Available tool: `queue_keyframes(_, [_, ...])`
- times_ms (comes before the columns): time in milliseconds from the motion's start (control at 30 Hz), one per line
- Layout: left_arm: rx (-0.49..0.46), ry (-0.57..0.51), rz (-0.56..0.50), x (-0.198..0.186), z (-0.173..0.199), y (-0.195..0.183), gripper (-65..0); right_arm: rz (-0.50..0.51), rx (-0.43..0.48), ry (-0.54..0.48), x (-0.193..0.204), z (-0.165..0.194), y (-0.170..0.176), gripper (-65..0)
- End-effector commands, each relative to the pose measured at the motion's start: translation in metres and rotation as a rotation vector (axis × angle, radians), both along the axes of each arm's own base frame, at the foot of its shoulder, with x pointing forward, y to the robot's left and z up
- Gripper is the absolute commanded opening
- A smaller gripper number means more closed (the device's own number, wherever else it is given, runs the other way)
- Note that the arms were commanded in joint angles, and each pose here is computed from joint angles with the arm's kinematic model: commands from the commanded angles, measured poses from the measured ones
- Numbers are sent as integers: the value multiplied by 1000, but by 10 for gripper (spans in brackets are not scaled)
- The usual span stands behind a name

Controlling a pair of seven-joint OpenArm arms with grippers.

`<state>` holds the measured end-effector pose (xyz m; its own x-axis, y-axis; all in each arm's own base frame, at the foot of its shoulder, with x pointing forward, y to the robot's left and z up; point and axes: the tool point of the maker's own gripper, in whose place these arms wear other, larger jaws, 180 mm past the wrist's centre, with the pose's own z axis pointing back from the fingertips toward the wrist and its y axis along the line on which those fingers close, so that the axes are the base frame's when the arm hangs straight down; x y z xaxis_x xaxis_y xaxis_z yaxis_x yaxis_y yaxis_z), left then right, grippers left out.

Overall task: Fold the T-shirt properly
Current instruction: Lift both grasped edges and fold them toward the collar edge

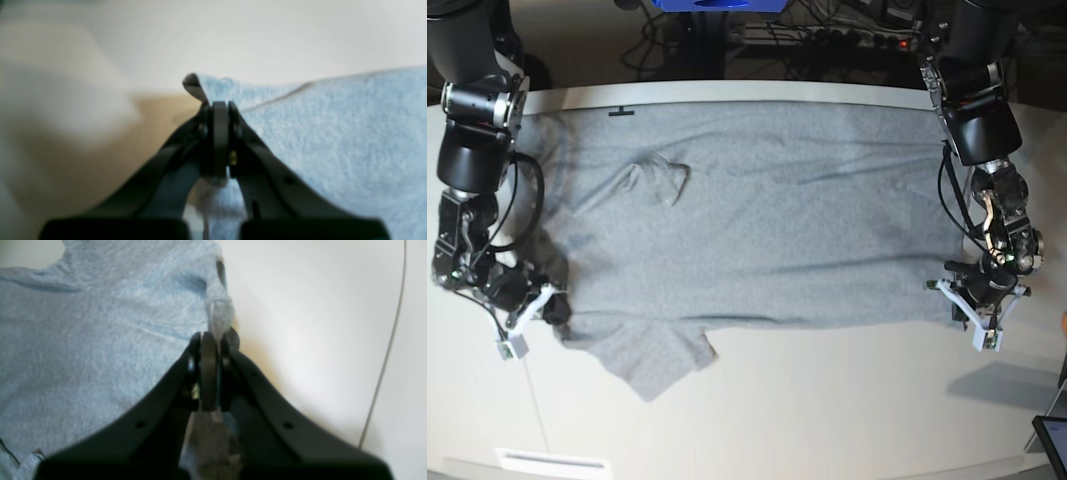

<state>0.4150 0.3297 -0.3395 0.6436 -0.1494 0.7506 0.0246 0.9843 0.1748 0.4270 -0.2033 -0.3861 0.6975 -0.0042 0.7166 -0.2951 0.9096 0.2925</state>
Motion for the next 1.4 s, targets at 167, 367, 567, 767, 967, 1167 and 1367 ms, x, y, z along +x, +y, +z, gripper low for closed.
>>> queue_keyframes(167, [48, -41, -9, -2, 21, 4, -650, -3, -3, -59, 15, 24, -7, -650])
queue_keyframes(367, [62, -26, -12, -10, 16, 5, -650, 0, -6, -40, 9, 17, -7, -650])
queue_keyframes(567, [92, -45, -29, -16, 23, 2, -650, 22, -54, -108, 3, 33, -6, -650])
queue_keyframes(767, [110, -56, -44, -22, 27, -2, -650, 31, -78, -158, 1, 46, -6, -650])
queue_keyframes(967, [143, -91, -68, -27, 40, -8, -650, 41, -94, -173, -7, 48, -3, -650])
queue_keyframes(1167, [155, -77, -80, -39, 35, -12, -650, 52, -108, -185, -14, 49, -1, -650])
queue_keyframes(1367, [152, -95, -27, -45, 41, 5, -650, 66, -133, -201, -22, 53, 0, -650])
